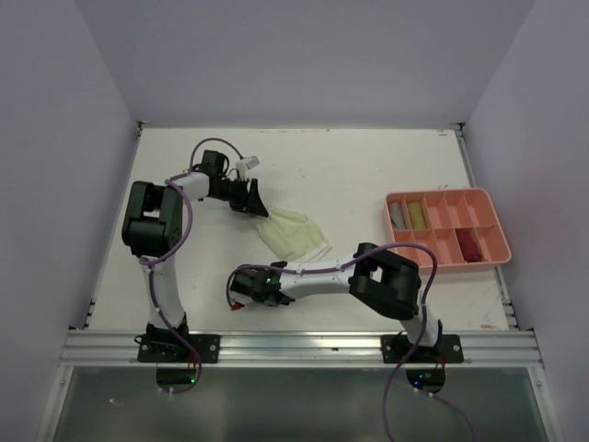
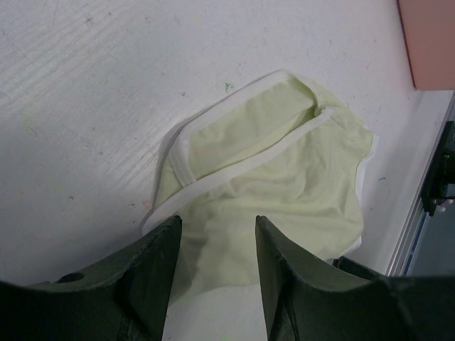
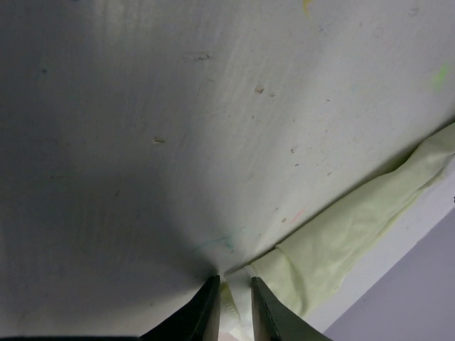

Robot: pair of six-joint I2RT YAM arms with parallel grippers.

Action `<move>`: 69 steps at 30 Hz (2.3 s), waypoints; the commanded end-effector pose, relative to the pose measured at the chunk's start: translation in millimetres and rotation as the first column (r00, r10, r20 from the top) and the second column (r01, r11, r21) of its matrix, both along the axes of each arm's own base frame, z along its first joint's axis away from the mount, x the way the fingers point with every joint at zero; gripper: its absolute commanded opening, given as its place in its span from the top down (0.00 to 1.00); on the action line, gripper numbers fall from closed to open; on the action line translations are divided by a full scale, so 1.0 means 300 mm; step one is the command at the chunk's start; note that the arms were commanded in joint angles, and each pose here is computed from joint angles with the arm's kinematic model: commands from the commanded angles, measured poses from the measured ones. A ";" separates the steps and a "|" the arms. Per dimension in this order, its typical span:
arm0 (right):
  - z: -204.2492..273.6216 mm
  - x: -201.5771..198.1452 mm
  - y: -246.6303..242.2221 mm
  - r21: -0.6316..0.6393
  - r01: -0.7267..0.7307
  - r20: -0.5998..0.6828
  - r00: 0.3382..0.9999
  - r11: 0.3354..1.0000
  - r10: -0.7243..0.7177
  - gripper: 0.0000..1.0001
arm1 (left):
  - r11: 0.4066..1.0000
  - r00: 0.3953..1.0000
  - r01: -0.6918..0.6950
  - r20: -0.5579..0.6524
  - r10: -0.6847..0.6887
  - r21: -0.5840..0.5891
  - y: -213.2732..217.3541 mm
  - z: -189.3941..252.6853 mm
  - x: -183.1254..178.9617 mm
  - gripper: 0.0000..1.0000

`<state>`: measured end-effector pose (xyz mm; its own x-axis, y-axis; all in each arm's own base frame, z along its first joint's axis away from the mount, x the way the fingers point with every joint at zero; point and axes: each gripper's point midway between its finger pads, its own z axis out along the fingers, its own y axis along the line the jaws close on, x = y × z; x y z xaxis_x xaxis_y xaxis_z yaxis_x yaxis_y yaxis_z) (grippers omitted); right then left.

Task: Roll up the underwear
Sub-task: Fold the underwear

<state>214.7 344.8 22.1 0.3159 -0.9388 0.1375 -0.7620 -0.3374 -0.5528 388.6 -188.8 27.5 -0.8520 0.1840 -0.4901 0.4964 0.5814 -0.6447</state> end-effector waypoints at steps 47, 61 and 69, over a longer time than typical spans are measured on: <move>-0.013 -0.035 -0.049 -0.151 -0.200 -0.070 0.979 0.968 0.192 1.00 | 0.983 0.997 -0.046 -0.046 0.055 0.176 0.099 -0.169 0.004 0.47; 0.043 -0.097 -0.083 -0.145 -0.203 -0.102 0.977 0.968 0.190 1.00 | 0.980 0.996 -0.060 -0.047 0.070 0.191 0.104 -0.167 0.025 0.47; 0.149 -0.065 -0.022 0.094 -0.034 -0.121 0.992 0.995 0.046 0.87 | 0.986 0.999 -0.033 -0.034 0.039 0.162 0.092 -0.151 0.014 0.46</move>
